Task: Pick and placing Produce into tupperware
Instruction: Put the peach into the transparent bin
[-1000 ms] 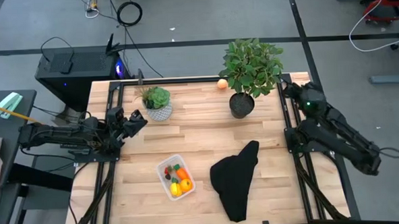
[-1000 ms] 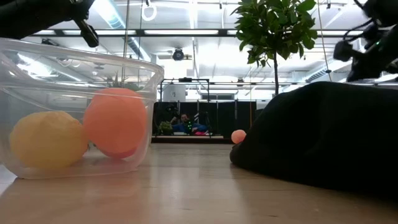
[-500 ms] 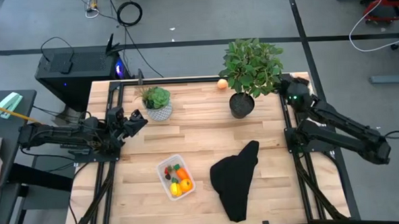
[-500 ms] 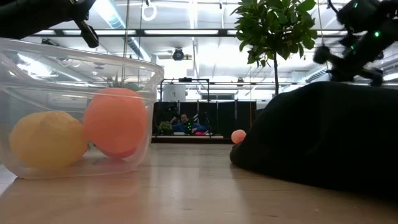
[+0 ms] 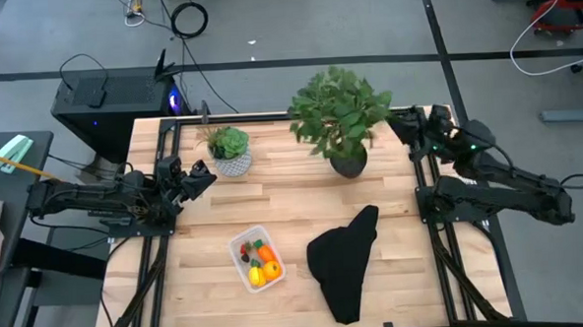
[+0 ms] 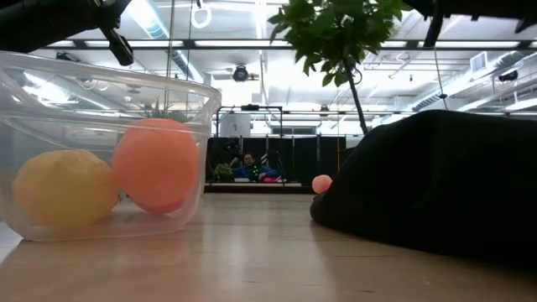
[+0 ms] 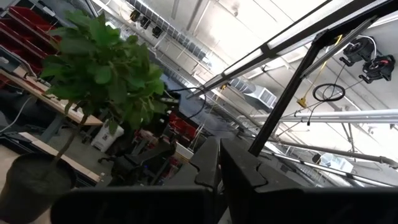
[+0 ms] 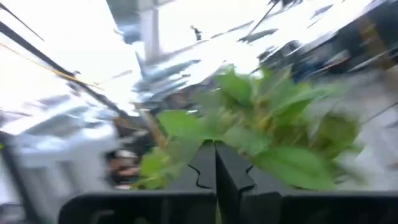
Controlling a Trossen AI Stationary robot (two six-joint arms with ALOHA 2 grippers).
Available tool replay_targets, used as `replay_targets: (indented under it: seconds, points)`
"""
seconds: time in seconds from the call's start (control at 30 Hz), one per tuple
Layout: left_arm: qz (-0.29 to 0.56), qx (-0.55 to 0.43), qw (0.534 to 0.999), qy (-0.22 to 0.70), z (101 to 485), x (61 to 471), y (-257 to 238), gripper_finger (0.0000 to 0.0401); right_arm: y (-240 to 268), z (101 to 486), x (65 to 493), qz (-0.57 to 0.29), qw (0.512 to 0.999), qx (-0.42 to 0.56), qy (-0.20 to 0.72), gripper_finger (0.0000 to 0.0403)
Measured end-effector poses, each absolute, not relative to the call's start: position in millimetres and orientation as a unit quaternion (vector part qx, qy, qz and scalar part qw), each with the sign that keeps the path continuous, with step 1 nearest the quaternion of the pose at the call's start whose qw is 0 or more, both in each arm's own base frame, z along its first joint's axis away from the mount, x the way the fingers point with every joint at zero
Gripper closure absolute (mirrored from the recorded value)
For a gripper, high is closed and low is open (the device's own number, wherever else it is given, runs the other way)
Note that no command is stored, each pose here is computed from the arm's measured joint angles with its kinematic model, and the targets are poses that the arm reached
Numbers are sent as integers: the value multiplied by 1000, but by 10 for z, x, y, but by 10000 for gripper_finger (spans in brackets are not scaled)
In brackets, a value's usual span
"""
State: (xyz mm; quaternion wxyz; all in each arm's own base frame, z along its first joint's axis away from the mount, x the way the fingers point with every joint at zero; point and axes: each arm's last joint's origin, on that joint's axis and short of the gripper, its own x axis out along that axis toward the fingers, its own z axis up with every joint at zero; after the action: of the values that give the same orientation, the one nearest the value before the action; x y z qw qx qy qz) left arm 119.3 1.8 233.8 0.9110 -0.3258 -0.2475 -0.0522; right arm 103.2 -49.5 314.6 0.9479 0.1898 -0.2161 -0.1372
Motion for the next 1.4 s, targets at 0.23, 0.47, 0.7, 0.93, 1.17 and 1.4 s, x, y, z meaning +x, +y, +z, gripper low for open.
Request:
replay_targets:
  seconds: [0.23, 0.47, 0.7, 0.93, 1.17, 1.4]
  points:
    - [-52, -326, 911, -248, 2338, 1193, 18, 372, -482, 3520, 889, -261, 944, 97, -179, 403]
    - [-50, -326, 913, -241, 2325, 1200, 18, 373, -452, 3644, 818, -270, 946, 91, -152, 403]
    - [-50, -325, 913, -241, 2325, 1200, 18, 376, -464, 3600, 844, -271, 947, 111, -133, 403]
    - [-50, -325, 913, -241, 2324, 1200, 18, 366, -455, 3606, 846, -255, 950, 118, -136, 403]
    - [-50, -325, 913, -241, 2324, 1200, 18, 369, -437, 3692, 830, -234, 951, 102, -176, 403]
    - [-50, -325, 913, -241, 2324, 1200, 18, 376, -428, 3762, 809, -230, 946, 87, -211, 403]
